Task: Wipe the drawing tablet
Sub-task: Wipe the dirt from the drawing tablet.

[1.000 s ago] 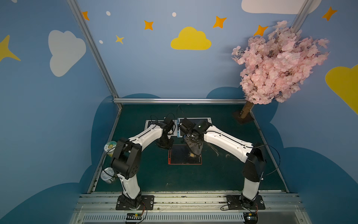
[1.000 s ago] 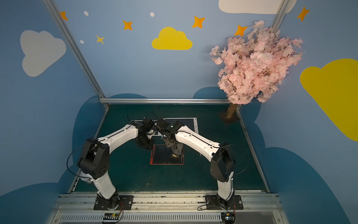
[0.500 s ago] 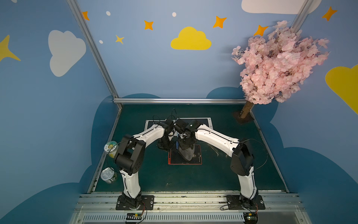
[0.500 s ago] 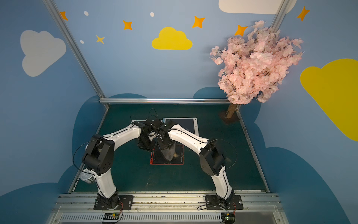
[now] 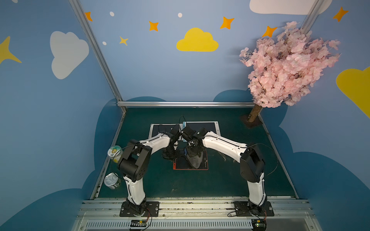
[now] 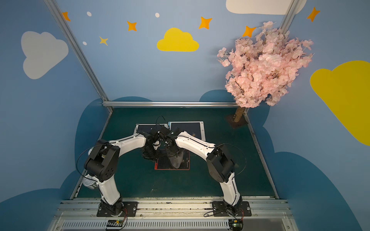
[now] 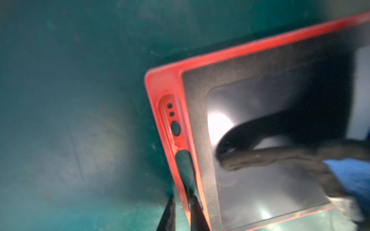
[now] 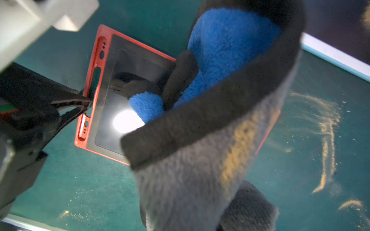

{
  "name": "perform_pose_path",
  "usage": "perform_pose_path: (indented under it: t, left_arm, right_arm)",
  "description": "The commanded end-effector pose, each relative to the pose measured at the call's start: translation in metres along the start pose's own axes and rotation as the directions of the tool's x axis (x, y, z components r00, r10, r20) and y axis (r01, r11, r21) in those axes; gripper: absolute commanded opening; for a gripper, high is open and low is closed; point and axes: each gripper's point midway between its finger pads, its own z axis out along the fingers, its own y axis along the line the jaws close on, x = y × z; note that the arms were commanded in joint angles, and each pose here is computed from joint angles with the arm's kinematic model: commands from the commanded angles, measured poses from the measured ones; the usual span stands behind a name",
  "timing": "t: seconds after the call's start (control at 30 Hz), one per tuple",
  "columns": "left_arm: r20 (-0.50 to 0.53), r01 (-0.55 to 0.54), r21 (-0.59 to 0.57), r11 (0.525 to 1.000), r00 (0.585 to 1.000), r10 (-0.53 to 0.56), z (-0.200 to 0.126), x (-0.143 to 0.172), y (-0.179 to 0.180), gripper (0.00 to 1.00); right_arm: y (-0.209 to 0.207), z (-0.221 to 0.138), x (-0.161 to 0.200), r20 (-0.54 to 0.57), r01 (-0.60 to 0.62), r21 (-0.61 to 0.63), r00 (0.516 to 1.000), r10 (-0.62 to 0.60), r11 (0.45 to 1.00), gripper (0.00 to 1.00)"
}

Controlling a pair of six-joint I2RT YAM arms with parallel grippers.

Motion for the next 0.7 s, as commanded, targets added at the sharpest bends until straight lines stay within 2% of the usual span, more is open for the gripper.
perform_pose_path:
  t: [0.0,0.23,0.47,0.67]
  left_arm:
    - [0.045,0.046,0.018,0.999,0.998,-0.047,0.001,-0.003,-0.002,0.16]
    - [0.051,0.064,0.021,0.998,0.997,-0.065,0.007,0.007,-0.002,0.14]
    - [0.056,0.077,0.074,0.994,0.995,-0.081,0.010,0.012,-0.009,0.13]
    - [0.056,0.085,0.120,0.989,0.994,-0.093,0.014,0.013,-0.016,0.11]
  right_arm:
    - [-0.006,-0.027,-0.014,0.095,-0.025,-0.002,0.995,0.025,1.000,0.00]
    - [-0.010,-0.027,-0.012,0.092,-0.031,0.013,0.995,0.030,0.999,0.00]
    - [-0.020,-0.014,-0.013,0.090,-0.112,0.159,0.991,0.098,0.981,0.00]
    - [0.010,-0.006,-0.015,0.081,-0.115,0.106,0.991,0.107,0.988,0.00]
